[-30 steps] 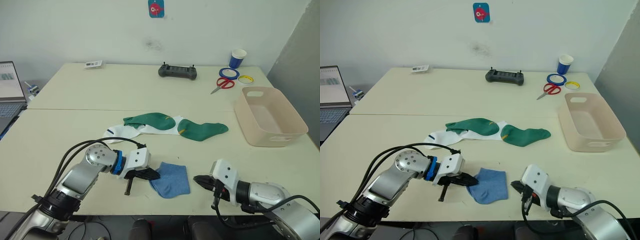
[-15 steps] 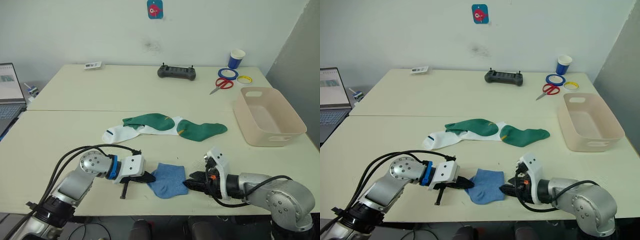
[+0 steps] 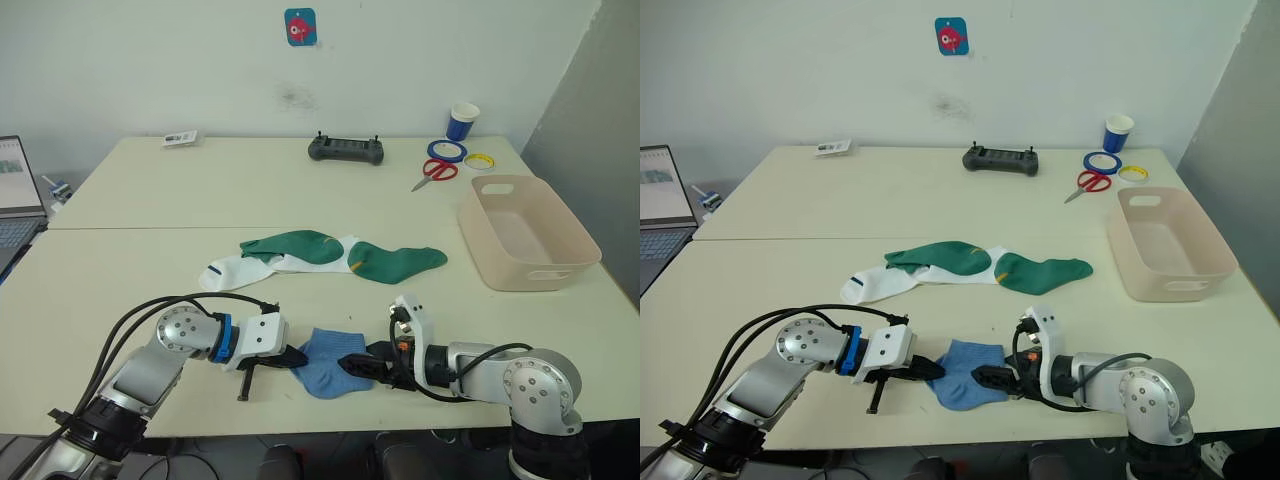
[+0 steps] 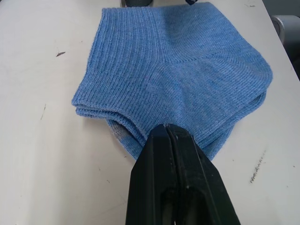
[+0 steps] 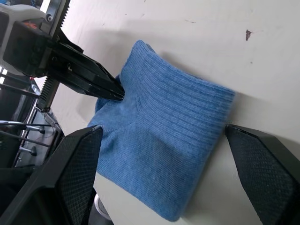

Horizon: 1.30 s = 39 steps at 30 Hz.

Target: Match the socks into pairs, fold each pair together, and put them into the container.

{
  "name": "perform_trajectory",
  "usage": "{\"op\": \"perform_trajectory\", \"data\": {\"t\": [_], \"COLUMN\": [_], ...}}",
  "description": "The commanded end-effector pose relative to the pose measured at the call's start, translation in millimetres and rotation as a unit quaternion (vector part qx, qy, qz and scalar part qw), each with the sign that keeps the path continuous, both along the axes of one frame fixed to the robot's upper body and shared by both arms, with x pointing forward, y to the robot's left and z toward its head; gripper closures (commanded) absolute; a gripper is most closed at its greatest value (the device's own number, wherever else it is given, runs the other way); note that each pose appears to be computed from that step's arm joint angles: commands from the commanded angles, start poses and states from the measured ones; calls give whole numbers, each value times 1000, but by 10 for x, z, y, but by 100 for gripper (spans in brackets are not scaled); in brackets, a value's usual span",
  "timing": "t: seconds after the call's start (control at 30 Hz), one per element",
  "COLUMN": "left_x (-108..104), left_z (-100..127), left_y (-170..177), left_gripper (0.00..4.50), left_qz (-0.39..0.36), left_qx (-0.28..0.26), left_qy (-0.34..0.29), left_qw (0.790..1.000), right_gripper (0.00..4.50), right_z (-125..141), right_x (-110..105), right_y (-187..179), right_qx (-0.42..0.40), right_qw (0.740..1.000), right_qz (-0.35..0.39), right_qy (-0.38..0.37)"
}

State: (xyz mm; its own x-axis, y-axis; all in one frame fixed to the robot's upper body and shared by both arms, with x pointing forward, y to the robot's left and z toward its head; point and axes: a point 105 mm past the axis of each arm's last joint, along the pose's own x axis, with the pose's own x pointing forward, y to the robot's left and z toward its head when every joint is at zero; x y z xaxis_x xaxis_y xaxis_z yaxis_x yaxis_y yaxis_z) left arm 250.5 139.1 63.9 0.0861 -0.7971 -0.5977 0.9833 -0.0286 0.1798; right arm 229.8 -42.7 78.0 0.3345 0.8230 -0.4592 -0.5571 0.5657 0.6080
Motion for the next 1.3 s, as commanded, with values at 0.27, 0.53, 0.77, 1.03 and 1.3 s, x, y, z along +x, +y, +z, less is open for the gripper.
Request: {"op": "perform_trajectory", "data": {"t": [0.27, 0.53, 0.77, 1.03, 1.3], "left_x": [-23, 2, 45, 54, 89], "left_z": [-210, -164, -114, -104, 30], "left_y": [126, 133, 117, 121, 52], "left_gripper": [450, 450, 450, 450, 450], "left_qz": [18, 23, 36, 44, 56], "left_qx": [37, 34, 23, 20, -25], "left_qy": [26, 21, 24, 31, 45], "left_qw": [999, 999, 999, 998, 997], "right_gripper": [3, 3, 3, 221, 447], "right_z": [12, 81, 90, 26, 36], "right_x": [-116, -31, -1, 45, -9], "right_y": [258, 351, 410, 344, 242], "right_qx": [55, 72, 82, 71, 58], "right_qw": [994, 992, 992, 995, 997], "right_qz": [73, 82, 70, 43, 39], "right_qy": [61, 63, 60, 56, 35]}}
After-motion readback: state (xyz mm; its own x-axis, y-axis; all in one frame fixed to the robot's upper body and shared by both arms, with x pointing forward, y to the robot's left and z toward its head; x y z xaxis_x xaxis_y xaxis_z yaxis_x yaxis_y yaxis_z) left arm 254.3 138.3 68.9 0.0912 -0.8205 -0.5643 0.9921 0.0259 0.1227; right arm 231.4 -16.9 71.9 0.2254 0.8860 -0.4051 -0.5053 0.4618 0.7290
